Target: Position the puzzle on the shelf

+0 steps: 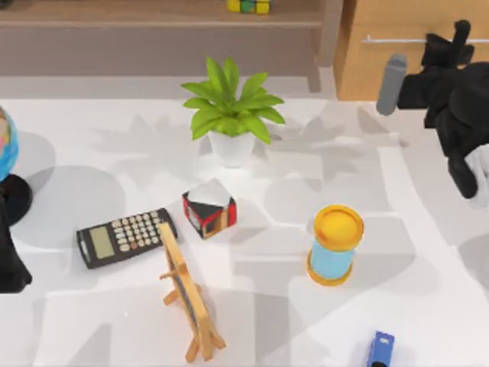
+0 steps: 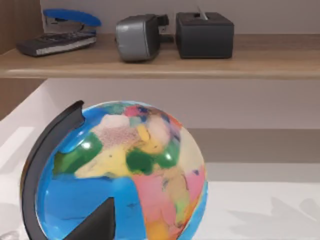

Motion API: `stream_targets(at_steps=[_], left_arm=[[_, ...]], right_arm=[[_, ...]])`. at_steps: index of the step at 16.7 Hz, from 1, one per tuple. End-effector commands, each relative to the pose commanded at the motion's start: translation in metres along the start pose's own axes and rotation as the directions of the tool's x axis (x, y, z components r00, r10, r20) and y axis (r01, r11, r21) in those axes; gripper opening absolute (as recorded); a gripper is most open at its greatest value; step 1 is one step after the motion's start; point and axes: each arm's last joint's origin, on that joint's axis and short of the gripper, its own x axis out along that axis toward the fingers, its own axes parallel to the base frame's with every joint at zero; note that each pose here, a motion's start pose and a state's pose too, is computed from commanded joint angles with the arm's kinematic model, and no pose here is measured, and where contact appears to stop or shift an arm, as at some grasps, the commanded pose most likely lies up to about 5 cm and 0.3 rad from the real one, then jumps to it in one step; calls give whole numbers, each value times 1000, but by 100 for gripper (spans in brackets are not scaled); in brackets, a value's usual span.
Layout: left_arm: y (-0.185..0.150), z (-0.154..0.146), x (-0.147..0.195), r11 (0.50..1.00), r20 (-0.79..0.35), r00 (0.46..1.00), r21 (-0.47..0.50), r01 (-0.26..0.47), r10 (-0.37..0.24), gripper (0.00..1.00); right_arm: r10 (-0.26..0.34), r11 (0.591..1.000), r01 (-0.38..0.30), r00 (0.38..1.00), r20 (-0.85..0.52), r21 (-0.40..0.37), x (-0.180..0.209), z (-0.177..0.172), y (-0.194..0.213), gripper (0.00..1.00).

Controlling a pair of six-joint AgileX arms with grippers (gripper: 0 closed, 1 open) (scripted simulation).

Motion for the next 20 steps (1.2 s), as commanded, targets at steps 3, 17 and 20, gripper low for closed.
stream_targets(at_steps=[3,17,20], left_arm=[[0,0,0,1000,0,1000,0,0,0,100],[0,0,0,1000,0,1000,0,0,0,100],[0,0,0,1000,0,1000,0,0,0,100]], right_arm=[[0,1000,0,1000,0,0,0,0,0,15],[0,1000,0,1000,0,0,0,0,0,100],[0,1000,0,1000,0,0,0,0,0,100]])
